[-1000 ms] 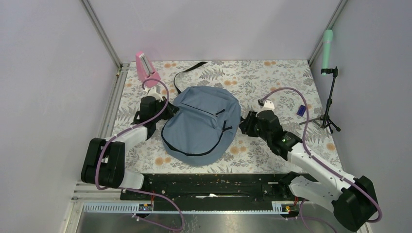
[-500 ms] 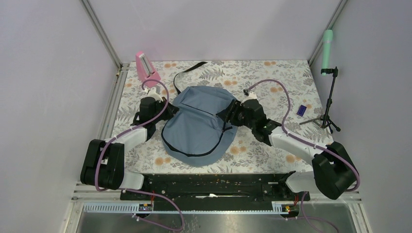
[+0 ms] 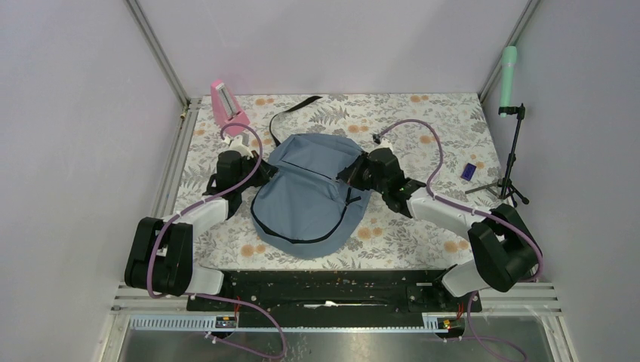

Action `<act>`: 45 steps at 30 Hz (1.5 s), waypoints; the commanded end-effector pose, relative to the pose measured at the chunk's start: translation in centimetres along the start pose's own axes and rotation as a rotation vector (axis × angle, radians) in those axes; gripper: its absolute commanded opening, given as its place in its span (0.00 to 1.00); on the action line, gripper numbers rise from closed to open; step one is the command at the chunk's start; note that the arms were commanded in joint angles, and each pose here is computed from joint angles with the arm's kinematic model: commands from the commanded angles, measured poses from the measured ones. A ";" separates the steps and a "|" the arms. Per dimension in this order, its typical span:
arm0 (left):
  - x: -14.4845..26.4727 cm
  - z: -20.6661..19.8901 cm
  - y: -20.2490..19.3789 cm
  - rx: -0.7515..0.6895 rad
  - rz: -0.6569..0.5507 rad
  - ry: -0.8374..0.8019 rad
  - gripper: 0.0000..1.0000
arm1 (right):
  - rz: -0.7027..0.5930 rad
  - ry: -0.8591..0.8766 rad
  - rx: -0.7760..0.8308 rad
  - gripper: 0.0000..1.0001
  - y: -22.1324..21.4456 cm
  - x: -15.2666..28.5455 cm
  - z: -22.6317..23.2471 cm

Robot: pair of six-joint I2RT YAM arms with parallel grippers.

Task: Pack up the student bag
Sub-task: Zip the student bag at the center of the board, then reset both arms

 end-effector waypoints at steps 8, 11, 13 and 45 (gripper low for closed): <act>1.1 0.3 1.8 -0.012 -0.112 0.096 0.00 | -0.158 -0.049 0.049 0.00 1.1 2.9 -0.7; 1.1 0.4 1.7 -0.010 -0.109 0.112 0.00 | -0.153 -0.068 0.064 0.00 0.5 3.3 -1.6; 1.1 0.6 1.6 -0.007 -0.108 0.134 0.00 | -0.148 -0.085 0.064 0.00 0.0 3.3 -2.4; 9.5 -3.0 5.6 -0.136 -0.188 0.142 0.99 | -0.210 -0.205 0.438 0.98 6.6 13.1 -2.2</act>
Point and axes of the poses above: each gripper's point midway between its finger pads, its own x axis back along the fingers, its own z axis along the line the jaws close on, y = z × x, the point moved 9 cm from there along x, back along the fingers, and after that the axes turned 7 degrees about -x, right-handed, at the moved point
